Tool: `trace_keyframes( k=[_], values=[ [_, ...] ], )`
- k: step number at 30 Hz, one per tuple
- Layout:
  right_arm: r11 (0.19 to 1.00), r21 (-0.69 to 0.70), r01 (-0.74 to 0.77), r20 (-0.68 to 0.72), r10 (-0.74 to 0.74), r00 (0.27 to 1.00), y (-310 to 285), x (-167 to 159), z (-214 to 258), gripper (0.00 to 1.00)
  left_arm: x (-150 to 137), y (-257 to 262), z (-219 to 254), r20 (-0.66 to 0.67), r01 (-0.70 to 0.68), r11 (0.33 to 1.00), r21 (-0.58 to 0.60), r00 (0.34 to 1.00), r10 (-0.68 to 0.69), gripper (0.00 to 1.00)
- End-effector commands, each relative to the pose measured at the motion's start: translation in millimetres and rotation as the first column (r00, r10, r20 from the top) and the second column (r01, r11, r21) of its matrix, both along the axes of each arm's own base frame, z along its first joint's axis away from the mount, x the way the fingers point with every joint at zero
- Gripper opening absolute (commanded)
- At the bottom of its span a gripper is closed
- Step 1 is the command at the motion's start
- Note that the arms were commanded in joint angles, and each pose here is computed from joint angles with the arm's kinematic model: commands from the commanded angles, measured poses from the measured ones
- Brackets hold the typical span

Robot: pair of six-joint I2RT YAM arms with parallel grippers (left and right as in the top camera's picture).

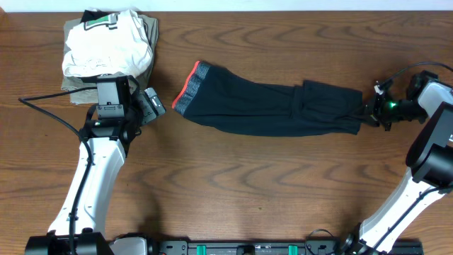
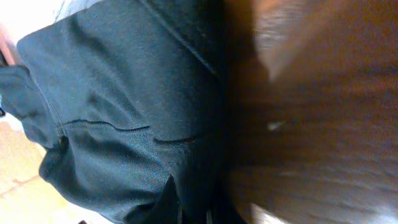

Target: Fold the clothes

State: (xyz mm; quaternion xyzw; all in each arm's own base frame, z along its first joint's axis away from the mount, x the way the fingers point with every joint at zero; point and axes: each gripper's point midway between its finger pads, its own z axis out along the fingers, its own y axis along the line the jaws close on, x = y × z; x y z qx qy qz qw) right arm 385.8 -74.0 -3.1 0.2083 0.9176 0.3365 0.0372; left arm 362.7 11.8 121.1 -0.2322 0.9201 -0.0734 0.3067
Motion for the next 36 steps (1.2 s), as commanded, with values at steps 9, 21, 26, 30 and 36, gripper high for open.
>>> trace_keyframes(
  k=[9,21,26,30,36],
  values=[
    [0.96,-0.226,0.163,-0.211,-0.211,0.954,-94,-28,12,0.01,-2,2,-2,-0.005,-0.001,1.0,0.004,1.0,0.001,0.98],
    [0.881,-0.467,0.072,-0.236,-0.203,0.95,-121,-20,106,0.01,-2,2,-2,-0.005,-0.001,1.0,0.004,1.0,0.001,0.98],
    [0.852,-0.523,-0.014,-0.203,-0.109,0.973,-87,-4,131,0.01,-2,2,-2,-0.005,-0.001,1.0,0.004,1.0,0.001,0.98],
    [0.841,-0.536,-0.074,-0.167,-0.02,0.986,-43,9,149,0.01,-2,2,-2,-0.005,-0.001,1.0,0.004,1.0,0.001,0.98],
    [0.822,-0.55,-0.144,-0.117,0.095,0.989,30,23,169,0.01,-2,2,-2,-0.005,-0.001,1.0,0.004,1.0,0.001,0.98]
  ],
)
